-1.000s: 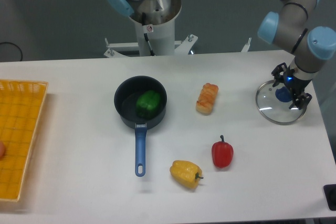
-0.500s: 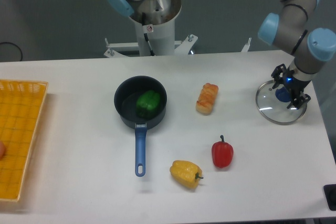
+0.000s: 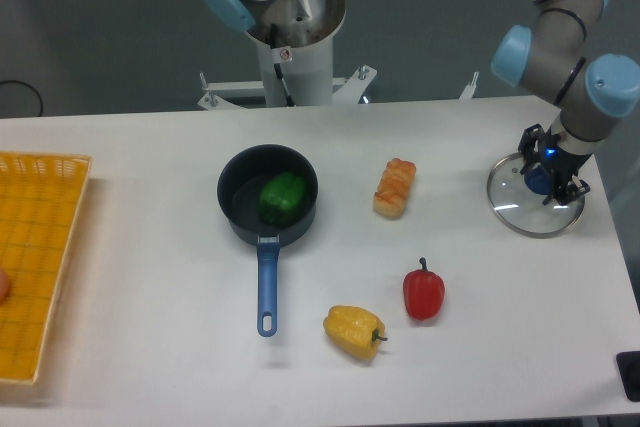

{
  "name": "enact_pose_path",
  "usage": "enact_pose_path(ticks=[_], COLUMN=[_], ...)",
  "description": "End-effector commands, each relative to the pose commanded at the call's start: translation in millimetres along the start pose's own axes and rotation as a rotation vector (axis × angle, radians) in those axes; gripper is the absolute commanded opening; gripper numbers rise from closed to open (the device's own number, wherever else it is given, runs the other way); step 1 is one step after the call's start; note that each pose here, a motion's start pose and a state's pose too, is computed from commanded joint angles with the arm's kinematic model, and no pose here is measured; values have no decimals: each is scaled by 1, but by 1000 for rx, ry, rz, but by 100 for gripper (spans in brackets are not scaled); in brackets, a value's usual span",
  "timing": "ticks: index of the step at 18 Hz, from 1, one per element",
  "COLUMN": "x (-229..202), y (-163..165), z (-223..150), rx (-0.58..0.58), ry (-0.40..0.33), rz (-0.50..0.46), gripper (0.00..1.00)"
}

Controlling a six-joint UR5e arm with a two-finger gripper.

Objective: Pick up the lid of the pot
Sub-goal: 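Lift the glass lid by its knob and tilt it up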

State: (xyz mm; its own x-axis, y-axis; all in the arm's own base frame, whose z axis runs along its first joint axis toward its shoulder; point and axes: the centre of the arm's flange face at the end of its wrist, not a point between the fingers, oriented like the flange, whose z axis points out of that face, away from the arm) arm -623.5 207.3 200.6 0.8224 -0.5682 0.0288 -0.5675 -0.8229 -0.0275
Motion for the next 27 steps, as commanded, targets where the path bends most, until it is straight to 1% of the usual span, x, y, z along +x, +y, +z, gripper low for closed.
enact_pose_path(ticks=[2,8,11,19,20,22,27], x=[0,1,1,-1,-4,-9,-21], y=[0,0,-3,-14,-16,-24,-44], z=[-1,-7,-16,-59,-67,-76,-89], rx=[-1,-4,-11,-35,-32,-34,-41], ry=[-1,-8,-20,-92,-113,-132,-162], rz=[0,0,2,17,20,27,-2], gripper=[56,55,55,55,55,55,55])
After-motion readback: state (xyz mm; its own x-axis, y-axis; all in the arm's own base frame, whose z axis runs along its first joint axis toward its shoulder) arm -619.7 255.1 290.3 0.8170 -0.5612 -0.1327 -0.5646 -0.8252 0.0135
